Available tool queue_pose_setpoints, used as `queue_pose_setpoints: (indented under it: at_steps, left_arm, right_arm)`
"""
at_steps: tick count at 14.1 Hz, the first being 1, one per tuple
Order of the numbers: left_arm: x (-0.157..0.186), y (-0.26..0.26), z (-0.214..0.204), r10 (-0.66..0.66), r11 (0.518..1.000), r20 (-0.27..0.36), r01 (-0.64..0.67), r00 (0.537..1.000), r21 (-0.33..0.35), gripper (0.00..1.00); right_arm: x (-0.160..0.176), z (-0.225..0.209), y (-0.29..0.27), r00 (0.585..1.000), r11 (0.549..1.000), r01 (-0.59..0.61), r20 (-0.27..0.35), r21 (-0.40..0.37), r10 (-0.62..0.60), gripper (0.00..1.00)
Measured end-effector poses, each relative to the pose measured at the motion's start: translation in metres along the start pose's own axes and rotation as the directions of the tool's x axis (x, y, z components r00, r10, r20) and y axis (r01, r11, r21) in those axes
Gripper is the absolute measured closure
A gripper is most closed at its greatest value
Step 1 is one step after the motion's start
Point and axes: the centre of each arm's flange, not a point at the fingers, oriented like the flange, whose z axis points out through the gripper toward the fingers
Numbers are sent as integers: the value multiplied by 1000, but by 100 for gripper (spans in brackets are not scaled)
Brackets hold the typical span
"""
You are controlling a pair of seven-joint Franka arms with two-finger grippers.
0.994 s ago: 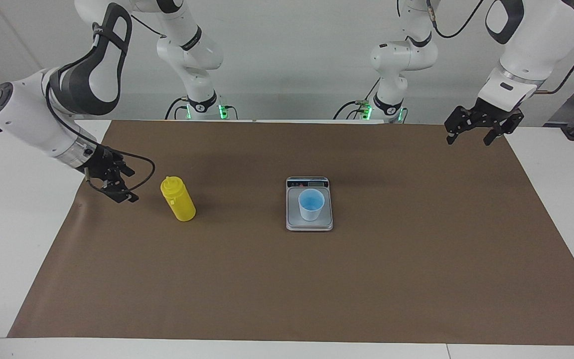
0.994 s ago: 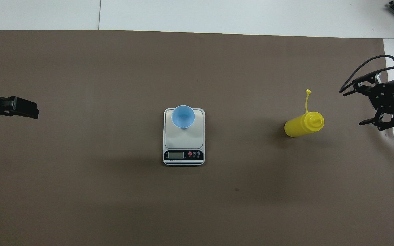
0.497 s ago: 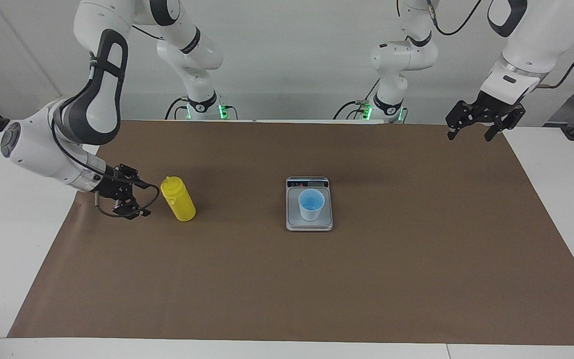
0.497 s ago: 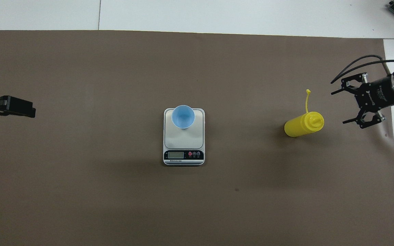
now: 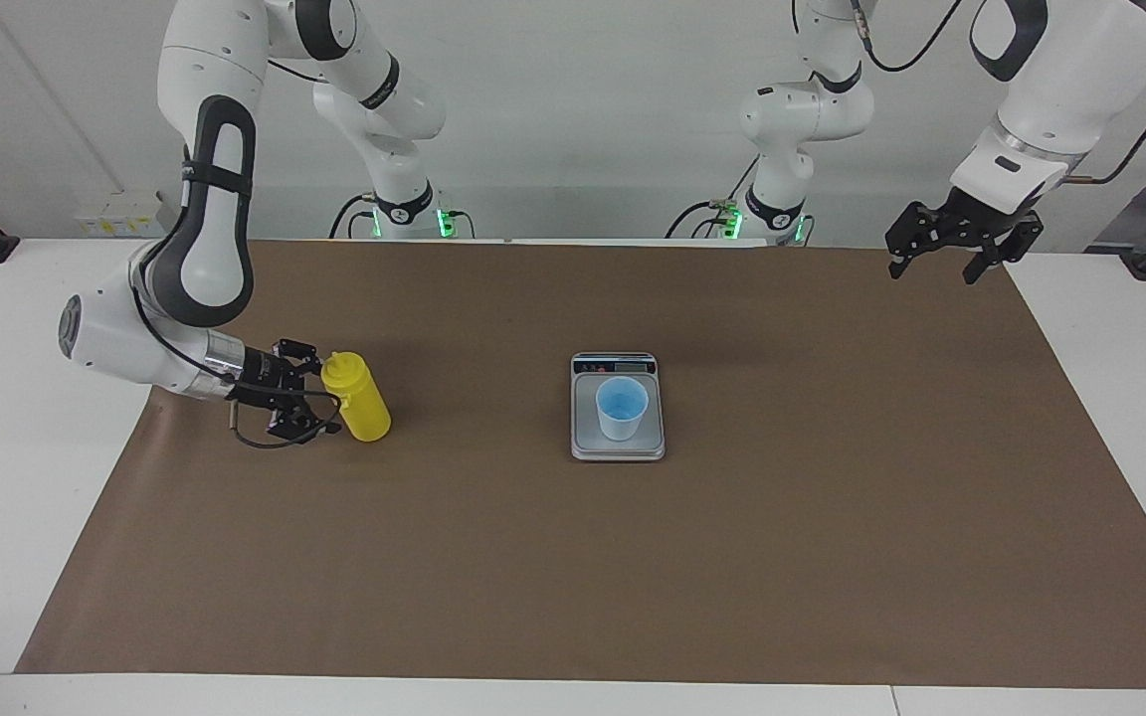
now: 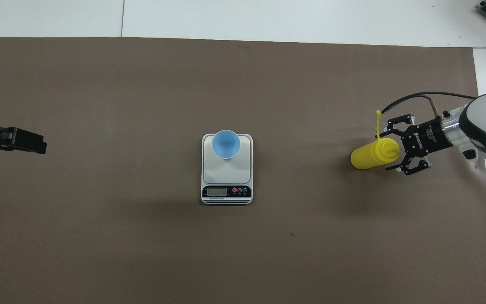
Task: Pour seasoning into cup on scale with both arms
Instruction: 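Lower the right gripper onto the yellow bottle and grasp it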
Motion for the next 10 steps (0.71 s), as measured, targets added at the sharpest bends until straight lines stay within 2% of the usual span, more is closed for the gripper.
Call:
queue_pose_setpoints:
  at_steps: [3,6,7,9,10]
  left_arm:
    - [-3,0,0,-3,1000,1,3,1000,1,0]
    - [-5,-6,1,-17,1000,4,17,1000,1,0]
    - [-5,-7,3,-19,1000,8,19,1000,0,0]
    - [-6,-8,6,-30,1000,14,30,999,0,0]
    - [-6,-9,7,-39,999,15,39,999,0,0]
  right_arm:
    - [1,11,5,999,1000,26,41,1,-26,0]
    - [-1,12,8,998,999,43,53,5,-43,2]
    - [-3,10,8,998,999,45,52,11,-46,9]
    - [-9,3,9,998,999,43,51,26,-44,35]
    - [-12,0,8,999,999,20,47,32,-21,37]
